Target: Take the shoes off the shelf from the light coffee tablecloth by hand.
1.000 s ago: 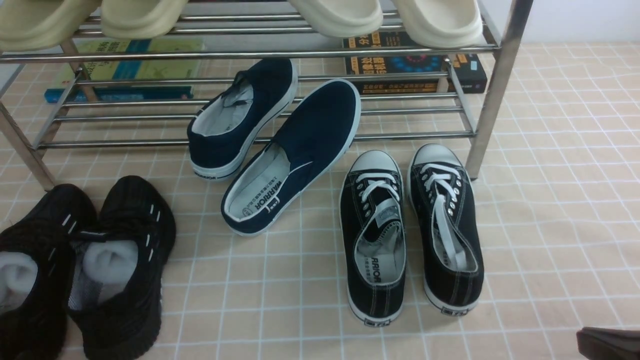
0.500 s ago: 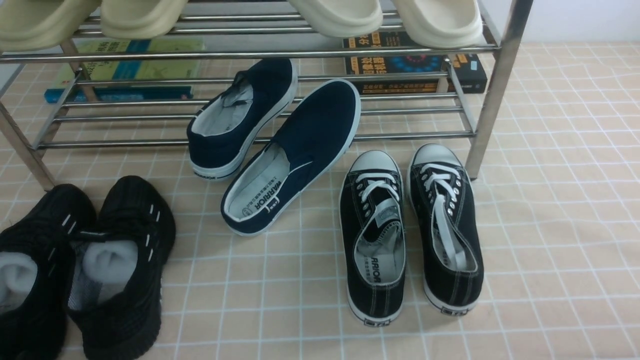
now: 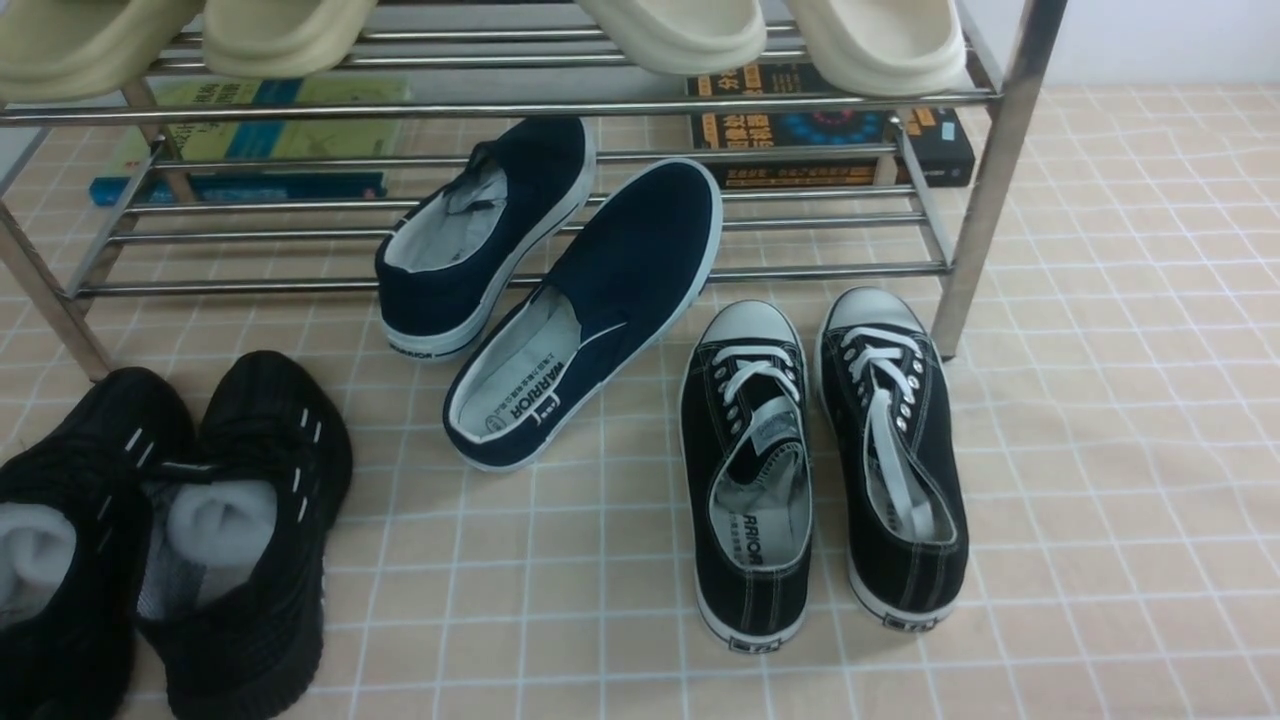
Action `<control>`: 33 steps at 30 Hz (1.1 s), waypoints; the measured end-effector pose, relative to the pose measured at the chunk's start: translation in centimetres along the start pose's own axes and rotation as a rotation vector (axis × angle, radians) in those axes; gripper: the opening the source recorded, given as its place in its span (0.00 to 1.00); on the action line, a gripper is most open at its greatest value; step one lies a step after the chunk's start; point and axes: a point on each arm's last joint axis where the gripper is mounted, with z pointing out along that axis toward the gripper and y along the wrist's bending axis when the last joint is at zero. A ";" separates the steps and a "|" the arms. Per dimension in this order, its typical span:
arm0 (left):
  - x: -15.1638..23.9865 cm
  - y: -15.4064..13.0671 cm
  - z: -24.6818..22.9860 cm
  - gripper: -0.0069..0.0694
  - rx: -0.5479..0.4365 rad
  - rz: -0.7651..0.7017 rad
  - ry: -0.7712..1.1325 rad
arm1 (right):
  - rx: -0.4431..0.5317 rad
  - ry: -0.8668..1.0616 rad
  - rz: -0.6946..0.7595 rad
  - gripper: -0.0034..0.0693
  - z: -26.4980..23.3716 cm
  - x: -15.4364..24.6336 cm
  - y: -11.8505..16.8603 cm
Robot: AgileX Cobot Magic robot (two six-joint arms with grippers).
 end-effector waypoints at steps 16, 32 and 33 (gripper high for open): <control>0.0 0.0 0.0 0.41 0.000 0.000 0.000 | -0.001 0.000 -0.004 0.12 0.0 0.0 0.0; 0.0 0.0 0.0 0.41 0.000 0.000 0.000 | -0.001 0.000 -0.004 0.15 0.0 0.0 0.0; 0.0 0.0 0.0 0.41 0.000 0.000 0.000 | -0.001 0.000 -0.004 0.15 0.0 0.0 0.0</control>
